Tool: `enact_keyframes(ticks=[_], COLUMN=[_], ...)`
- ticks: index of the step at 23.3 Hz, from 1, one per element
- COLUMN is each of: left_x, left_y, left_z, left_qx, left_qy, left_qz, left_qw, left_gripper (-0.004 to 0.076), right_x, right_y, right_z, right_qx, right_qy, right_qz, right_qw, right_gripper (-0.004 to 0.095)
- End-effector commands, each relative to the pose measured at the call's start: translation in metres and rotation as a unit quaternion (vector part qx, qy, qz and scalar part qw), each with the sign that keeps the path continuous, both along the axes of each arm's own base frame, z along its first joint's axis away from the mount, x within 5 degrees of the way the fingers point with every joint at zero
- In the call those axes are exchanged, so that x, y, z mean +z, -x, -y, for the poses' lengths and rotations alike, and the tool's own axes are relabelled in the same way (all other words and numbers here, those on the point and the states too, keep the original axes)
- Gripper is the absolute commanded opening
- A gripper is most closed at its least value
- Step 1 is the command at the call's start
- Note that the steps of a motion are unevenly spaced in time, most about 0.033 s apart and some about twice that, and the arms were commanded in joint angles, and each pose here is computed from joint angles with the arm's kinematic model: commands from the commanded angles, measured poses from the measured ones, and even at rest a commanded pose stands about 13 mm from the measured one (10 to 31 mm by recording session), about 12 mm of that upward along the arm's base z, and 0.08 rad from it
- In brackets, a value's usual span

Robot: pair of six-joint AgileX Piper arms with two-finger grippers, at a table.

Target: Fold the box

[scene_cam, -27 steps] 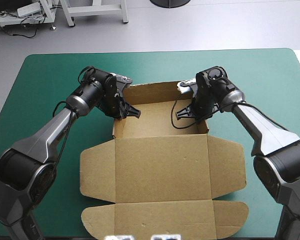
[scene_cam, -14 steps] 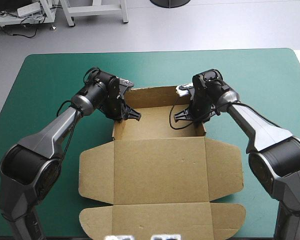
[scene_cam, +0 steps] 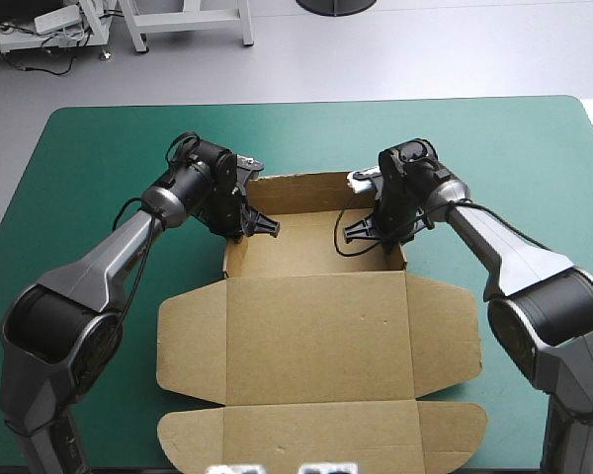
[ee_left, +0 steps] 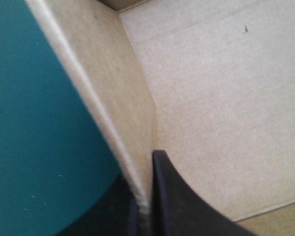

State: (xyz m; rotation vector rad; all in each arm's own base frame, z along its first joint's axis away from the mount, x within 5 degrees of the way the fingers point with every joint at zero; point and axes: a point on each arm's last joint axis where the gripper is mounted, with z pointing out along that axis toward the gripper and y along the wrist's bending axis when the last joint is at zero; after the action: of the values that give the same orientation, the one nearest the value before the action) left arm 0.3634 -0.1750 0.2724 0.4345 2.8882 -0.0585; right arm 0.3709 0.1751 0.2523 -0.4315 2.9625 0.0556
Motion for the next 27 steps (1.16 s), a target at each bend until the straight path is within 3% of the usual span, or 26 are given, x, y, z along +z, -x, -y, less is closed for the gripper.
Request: enact_keyframes(ticks=[1, 4, 7, 8, 9, 13, 20, 24, 27], left_x=[0.018, 0.018, 0.018, 0.018, 0.018, 0.018, 0.042, 0.058, 0.066], left_y=[0.008, 0.009, 0.011, 0.012, 0.012, 0.014, 0.01, 0.009, 0.008], left_z=[0.001, 0.001, 0.005, 0.006, 0.007, 0.005, -0.022, -0.044, -0.059], left_qx=[0.004, 0.022, 0.043, 0.052, 0.065, 0.071, 0.086, 0.116, 0.099], left_qy=[0.016, 0.02, 0.043, 0.053, 0.059, 0.049, 0.069, 0.112, 0.117], left_qz=[0.003, -0.006, -0.019, -0.025, -0.027, -0.039, -0.009, -0.003, 0.012], left_qw=[1.0, 1.0, 0.998, 0.997, 0.996, 0.995, 0.994, 0.987, 0.988], left_gripper=[0.0016, 0.0081, 0.0183, 0.026, 0.0333, 0.0439, 0.0442, 0.0442, 0.0442], right_x=[0.029, 0.029, 0.03, 0.029, 0.029, 0.029, 0.043, 0.059, 0.075], right_y=[0.007, 0.008, 0.009, 0.009, 0.009, 0.008, 0.008, 0.004, 0.004], right_z=[-0.001, -0.003, -0.005, -0.004, -0.004, -0.003, 0.008, 0.017, 0.022], right_qx=[0.016, 0.033, 0.042, 0.036, 0.033, 0.033, 0.052, 0.034, 0.037], right_qy=[-0.012, -0.022, -0.028, -0.025, -0.025, -0.021, 0.015, -0.012, -0.034], right_qz=[0.03, 0.025, 0.023, 0.024, 0.024, 0.026, 0.061, 0.075, 0.094], right_qw=[0.999, 0.999, 0.998, 0.999, 0.999, 0.999, 0.997, 0.997, 0.994], right_gripper=[0.0027, 0.0217, 0.0526, 0.072, 0.0814, 0.0822, 0.0822, 0.0822, 0.0821])
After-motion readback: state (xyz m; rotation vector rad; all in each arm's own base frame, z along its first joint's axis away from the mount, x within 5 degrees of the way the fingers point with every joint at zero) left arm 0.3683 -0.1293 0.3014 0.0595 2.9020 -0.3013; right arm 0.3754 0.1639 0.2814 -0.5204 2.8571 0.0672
